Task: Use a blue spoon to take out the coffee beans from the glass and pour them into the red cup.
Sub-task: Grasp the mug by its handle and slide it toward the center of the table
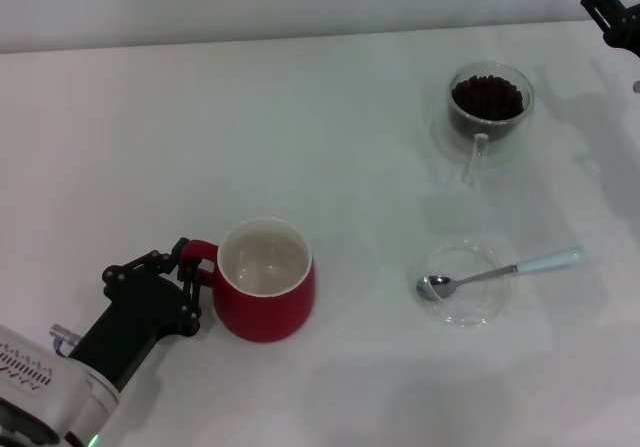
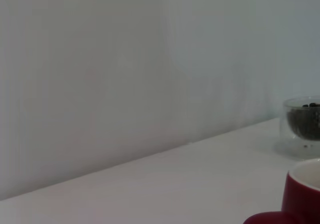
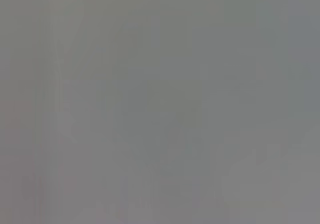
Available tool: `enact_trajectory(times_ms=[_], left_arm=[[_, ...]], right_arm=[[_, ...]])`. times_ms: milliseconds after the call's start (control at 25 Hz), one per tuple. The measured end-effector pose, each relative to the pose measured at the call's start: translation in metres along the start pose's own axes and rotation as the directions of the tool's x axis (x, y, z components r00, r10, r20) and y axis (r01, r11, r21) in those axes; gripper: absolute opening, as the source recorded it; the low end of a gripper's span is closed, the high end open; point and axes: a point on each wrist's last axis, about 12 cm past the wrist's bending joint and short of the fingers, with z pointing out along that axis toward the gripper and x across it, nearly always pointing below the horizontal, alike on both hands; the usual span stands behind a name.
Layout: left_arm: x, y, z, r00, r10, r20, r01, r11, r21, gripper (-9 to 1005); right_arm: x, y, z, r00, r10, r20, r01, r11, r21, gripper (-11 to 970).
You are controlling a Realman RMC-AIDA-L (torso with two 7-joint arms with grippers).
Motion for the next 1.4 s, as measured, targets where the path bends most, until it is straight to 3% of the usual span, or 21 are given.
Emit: enact_trajectory(times_ms=[720, 1160, 1240, 1400], left_arm=[[0.0027, 0.0015, 0.0000, 0.999, -0.033, -0.025, 0.033, 0.999, 0.002, 99], [0.0038, 0.0026, -0.0012, 0.999, -0.026, -0.030, 0.026, 1.000, 0.001, 156], [0.0043, 0.0029, -0.0020, 0.999, -0.023, -0.031, 0.023, 1.000, -0.001, 347], [0.0048, 0.0026, -0.0036, 0.999, -0.024, -0.029, 0.024, 1.000, -0.004, 432]], right_arm=[[-0.0004, -0.0007, 0.0001, 1.000, -0.006, 0.001, 0.006, 1.000, 0.000, 876], [0.0004, -0.0017, -0.0016, 1.000, -0.004, -0.002, 0.004, 1.000, 0.004, 875], [0.0006, -0.0019, -0.0021, 1.000, -0.003, -0.002, 0.003, 1.000, 0.004, 875], [0.0008, -0.0022, -0.0029, 1.000, -0.003, -0.002, 0.003, 1.000, 0.005, 875]])
